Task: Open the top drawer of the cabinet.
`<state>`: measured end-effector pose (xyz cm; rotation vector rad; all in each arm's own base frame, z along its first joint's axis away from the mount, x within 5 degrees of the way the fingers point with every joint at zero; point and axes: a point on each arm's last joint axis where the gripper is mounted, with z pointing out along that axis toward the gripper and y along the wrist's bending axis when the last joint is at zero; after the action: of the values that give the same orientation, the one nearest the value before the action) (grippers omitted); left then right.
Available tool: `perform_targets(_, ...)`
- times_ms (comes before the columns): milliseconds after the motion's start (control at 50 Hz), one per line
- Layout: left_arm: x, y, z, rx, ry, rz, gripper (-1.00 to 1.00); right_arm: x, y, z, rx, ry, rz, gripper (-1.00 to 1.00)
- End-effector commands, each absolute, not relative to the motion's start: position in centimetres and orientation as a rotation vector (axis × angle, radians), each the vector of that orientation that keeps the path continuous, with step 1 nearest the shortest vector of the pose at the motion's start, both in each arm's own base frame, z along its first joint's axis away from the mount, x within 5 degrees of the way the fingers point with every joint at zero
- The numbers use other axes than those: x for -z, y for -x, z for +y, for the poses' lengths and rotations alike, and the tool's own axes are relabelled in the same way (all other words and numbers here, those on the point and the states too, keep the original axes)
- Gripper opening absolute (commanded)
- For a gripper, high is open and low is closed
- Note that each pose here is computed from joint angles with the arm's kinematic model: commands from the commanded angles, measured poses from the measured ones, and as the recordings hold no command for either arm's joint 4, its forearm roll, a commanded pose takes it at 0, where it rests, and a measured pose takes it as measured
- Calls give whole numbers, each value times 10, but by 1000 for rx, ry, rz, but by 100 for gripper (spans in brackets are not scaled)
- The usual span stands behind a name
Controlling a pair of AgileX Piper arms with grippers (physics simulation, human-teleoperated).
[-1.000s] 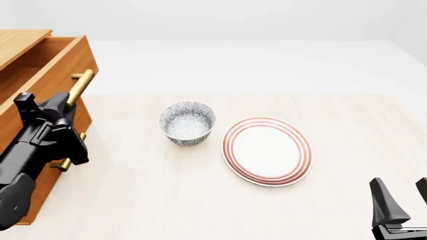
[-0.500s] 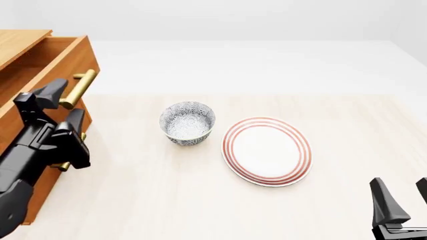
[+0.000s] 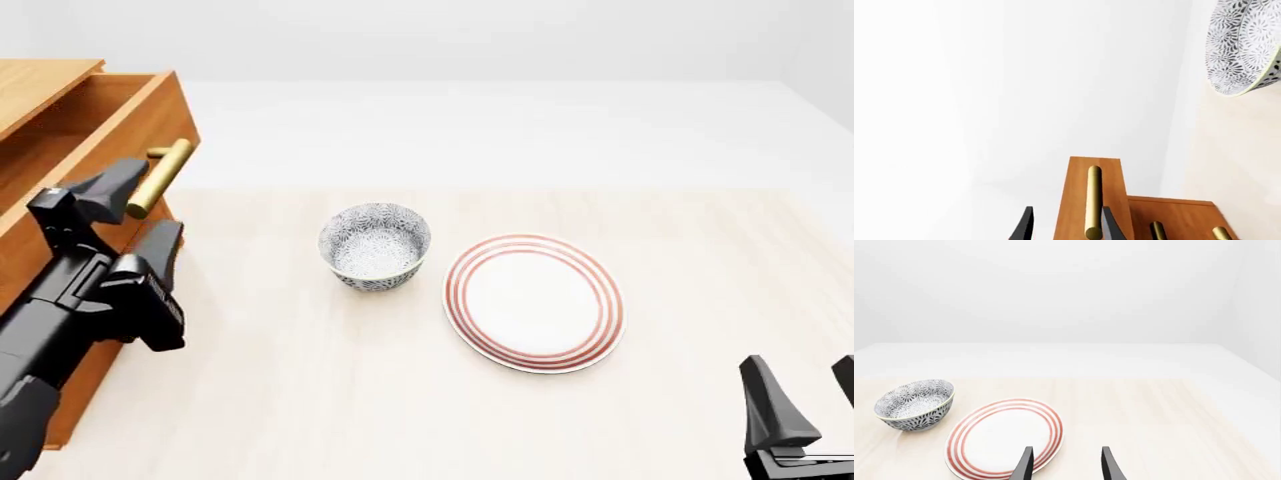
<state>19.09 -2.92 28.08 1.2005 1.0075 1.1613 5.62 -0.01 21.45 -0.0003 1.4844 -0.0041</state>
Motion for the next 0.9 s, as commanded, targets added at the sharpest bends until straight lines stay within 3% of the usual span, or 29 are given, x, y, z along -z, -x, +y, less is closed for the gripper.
perform_targets(20, -282, -185, -35, -1127, -1214, 990, 100, -214, -56, 0, 4, 0, 1484, 100)
perform_targets(180, -282, -185, -35, -1127, -1214, 990, 100, -214, -56, 0, 4, 0, 1484, 100)
perform_targets(200, -306, -167, -33, -1014, -1123, 1042, 100, -214, -56, 0, 4, 0, 1484, 100)
perform_targets(660, -355, -146, -19, -673, -820, 1327, 100, -214, -56, 0, 4, 0, 1484, 100)
perform_targets(900, -355, -145, -18, -662, -805, 1340, 100, -214, -56, 0, 4, 0, 1484, 100)
